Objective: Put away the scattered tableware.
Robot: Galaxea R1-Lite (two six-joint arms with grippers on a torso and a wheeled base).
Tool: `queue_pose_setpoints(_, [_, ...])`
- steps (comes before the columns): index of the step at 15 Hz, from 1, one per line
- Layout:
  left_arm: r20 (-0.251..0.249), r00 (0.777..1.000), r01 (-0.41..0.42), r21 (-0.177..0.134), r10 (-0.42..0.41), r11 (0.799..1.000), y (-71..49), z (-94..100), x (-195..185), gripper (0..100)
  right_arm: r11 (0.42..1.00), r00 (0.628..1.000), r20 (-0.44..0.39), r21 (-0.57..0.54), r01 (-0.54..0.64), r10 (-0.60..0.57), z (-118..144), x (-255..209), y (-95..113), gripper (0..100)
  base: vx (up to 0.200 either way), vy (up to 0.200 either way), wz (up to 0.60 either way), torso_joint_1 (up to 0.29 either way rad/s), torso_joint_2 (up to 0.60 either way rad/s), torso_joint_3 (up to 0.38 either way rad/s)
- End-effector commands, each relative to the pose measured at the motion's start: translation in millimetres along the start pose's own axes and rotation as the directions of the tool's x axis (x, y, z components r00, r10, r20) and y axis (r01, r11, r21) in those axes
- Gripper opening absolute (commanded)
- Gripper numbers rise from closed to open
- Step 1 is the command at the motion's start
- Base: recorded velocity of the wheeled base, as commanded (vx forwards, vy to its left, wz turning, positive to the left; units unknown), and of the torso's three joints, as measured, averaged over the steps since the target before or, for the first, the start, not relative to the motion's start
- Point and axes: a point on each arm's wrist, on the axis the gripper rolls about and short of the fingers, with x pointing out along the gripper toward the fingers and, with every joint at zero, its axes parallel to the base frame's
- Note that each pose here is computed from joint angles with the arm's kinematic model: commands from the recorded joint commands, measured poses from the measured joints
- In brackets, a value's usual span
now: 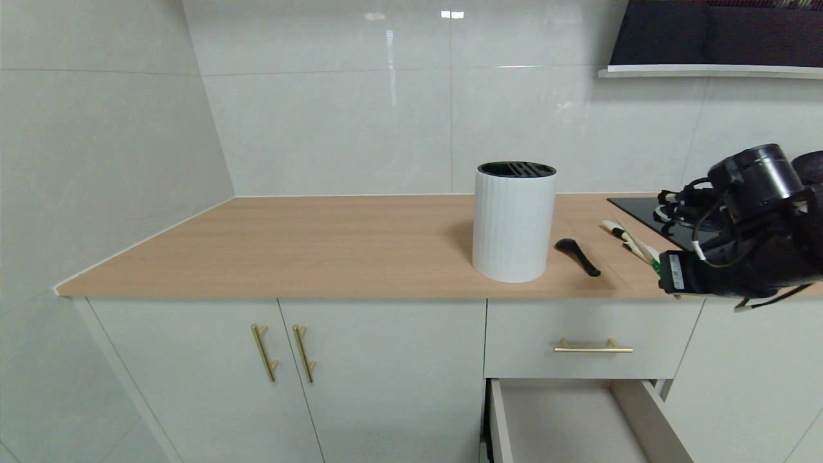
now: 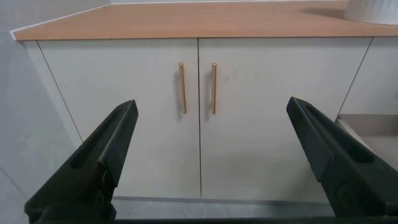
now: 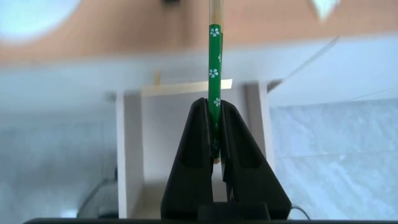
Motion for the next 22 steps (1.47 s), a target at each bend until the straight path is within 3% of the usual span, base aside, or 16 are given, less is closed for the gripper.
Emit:
queue_pose_setpoints(1, [0.000,1.000,-0.001,0.000,0.001,1.000,0.0,0.0,0,100,0.998,0.998,0.045,-0.044,-0.043,0.045,-28,-46,-12,0,0.000,0.000,0.00,0.000,0.00,0.000])
queue_pose_setpoints(5, [0.000,1.000,-0.001,0.000,0.001,1.000,0.0,0.0,0,100,0.986,0.993,0.051,-0.127,-0.104,0.111,-55,-56,-6,0,0.000,0.000,0.00,0.000,0.00,0.000])
queue_pose_setpoints(13, [0.000,1.000,-0.001,0.000,0.001,1.000,0.0,0.0,0,100,0.963,0.987,0.043,-0.229,-0.143,0.157,-74,-48,5,0,0.000,0.000,0.00,-0.009,0.02,0.014])
queue_pose_setpoints(22, [0.000,1.000,-0.001,0.000,0.001,1.000,0.0,0.0,0,100,0.925,0.978,-0.005,-0.325,-0.198,0.208,-93,-48,18,0,0.000,0.000,0.00,-0.167,0.43,0.266])
